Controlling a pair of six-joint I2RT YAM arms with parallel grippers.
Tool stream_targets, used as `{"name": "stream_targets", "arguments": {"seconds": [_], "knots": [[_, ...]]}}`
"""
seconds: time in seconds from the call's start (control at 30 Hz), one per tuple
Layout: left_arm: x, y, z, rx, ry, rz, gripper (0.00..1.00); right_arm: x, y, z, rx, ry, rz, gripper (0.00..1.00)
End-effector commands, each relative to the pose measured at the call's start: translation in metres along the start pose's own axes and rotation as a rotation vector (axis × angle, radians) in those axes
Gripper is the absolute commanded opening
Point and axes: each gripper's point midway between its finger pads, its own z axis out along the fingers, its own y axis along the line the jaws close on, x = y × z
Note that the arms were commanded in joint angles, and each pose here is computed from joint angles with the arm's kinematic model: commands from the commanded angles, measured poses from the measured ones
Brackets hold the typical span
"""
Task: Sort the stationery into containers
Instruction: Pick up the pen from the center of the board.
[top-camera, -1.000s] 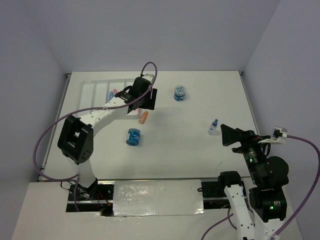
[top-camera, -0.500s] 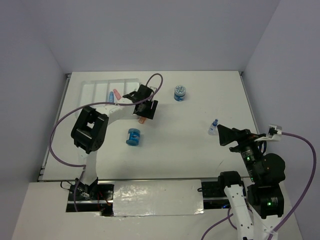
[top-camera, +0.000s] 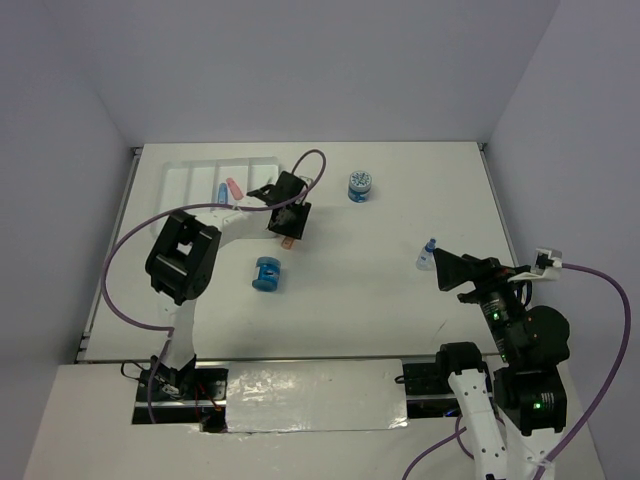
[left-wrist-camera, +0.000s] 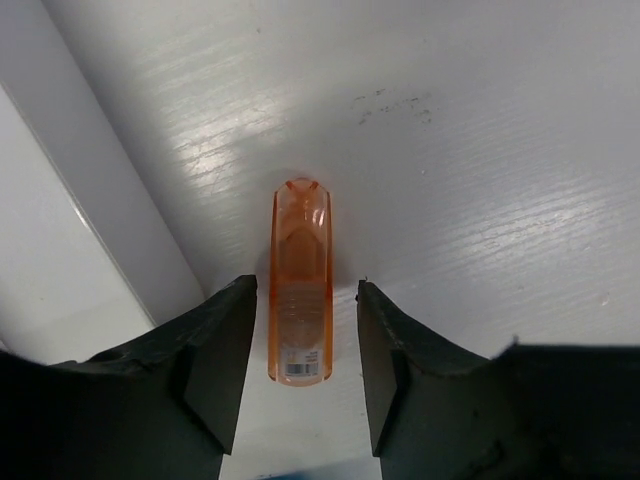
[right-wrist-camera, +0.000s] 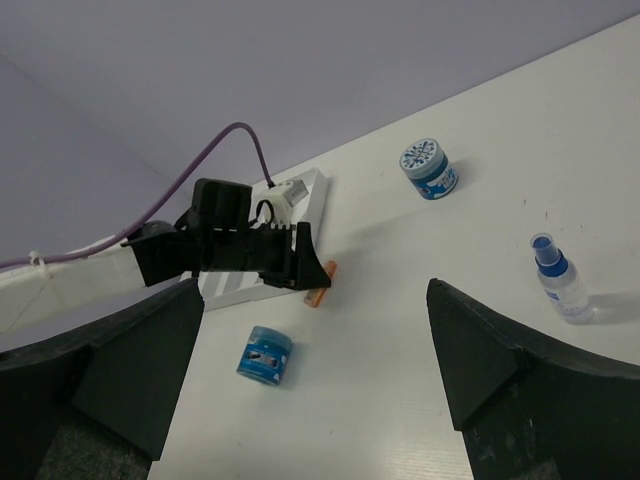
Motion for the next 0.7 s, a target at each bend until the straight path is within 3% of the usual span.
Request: {"name": "stream_targets", "arguments": {"seconds": [0.0, 0.17, 0.27, 0.37, 0.43, 0.47, 0.67], "knots": [[0.004, -0.004, 0.005, -0.017, 0.007, 0.013, 0.58, -0.011, 0.012, -0.002, -0.056, -0.039, -0.024, 1.00], [0.021, -0.015, 0.013, -0.018, 0.043, 0.035, 0.55, -0.010, 0.011, -0.003, -0.051, -0.037, -0.025, 1.00], [0.027, -0.024, 0.013, -0.028, 0.052, 0.060, 0.41, -0.010, 0.011, -0.003, -0.051, -0.041, -0.026, 1.00], [0.033, -0.030, 0.016, -0.030, 0.067, 0.073, 0.39, -0.010, 0.011, -0.003, -0.052, -0.039, -0.025, 1.00], [0.032, -0.030, 0.015, -0.026, 0.065, 0.068, 0.24, -0.009, 0.011, -0.003, -0.051, -0.037, -0.026, 1.00], [0.026, -0.032, 0.009, -0.020, 0.045, 0.059, 0.14, -0.009, 0.010, -0.003, -0.049, -0.037, -0.026, 1.00], [-0.034, -0.035, -0.052, 0.010, -0.148, 0.028, 0.09, -0.009, 0.010, -0.002, -0.047, -0.037, -0.027, 1.00]]}}
